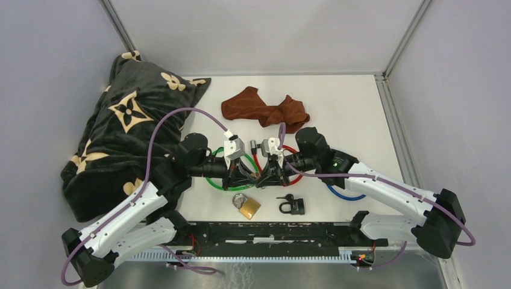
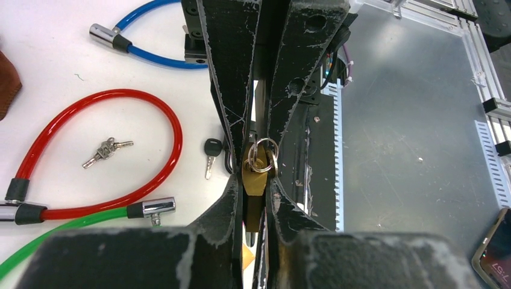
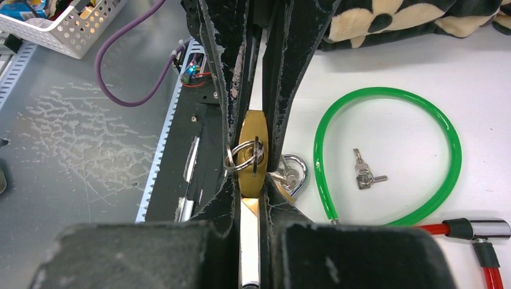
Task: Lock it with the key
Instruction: Pick up the lock from the center of the board, then lock the lock.
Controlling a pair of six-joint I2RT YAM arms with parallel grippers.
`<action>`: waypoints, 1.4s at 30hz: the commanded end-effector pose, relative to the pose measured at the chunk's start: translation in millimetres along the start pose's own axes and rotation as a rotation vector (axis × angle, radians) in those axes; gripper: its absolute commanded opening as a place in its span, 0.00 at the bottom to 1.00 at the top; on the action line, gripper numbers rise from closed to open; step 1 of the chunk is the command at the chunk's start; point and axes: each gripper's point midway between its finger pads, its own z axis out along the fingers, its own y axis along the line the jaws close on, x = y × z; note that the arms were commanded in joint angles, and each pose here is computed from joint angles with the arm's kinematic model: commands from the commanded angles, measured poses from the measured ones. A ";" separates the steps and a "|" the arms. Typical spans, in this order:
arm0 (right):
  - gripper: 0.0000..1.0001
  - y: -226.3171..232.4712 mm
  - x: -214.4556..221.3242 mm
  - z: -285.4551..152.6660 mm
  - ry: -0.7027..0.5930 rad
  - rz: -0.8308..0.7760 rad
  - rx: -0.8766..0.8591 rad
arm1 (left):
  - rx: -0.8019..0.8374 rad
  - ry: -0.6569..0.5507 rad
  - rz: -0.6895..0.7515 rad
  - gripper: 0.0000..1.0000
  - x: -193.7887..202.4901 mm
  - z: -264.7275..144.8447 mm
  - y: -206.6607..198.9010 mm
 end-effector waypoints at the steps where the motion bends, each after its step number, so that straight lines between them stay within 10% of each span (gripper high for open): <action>1: 0.00 -3.0 -53.1 -1.2 -0.167 -0.141 0.011 | 0.056 -0.047 0.043 0.02 -20.1 1.1 -10.2; 13: 0.02 -10.2 -34.0 -10.3 -0.161 -0.107 0.091 | 0.053 -0.039 0.073 0.02 -14.5 -0.7 -9.5; 17: 0.44 -9.8 -14.7 -22.7 -0.071 -0.108 0.089 | 0.022 0.021 0.142 0.02 -1.2 -4.4 -2.3; 22: 0.61 -12.9 -21.4 -34.7 -0.101 -0.112 0.131 | 0.010 0.045 0.185 0.02 3.9 -6.3 1.2; 42: 0.66 2.5 -43.5 -11.7 -0.196 0.015 0.002 | -0.007 0.077 0.187 0.02 13.0 -2.7 9.6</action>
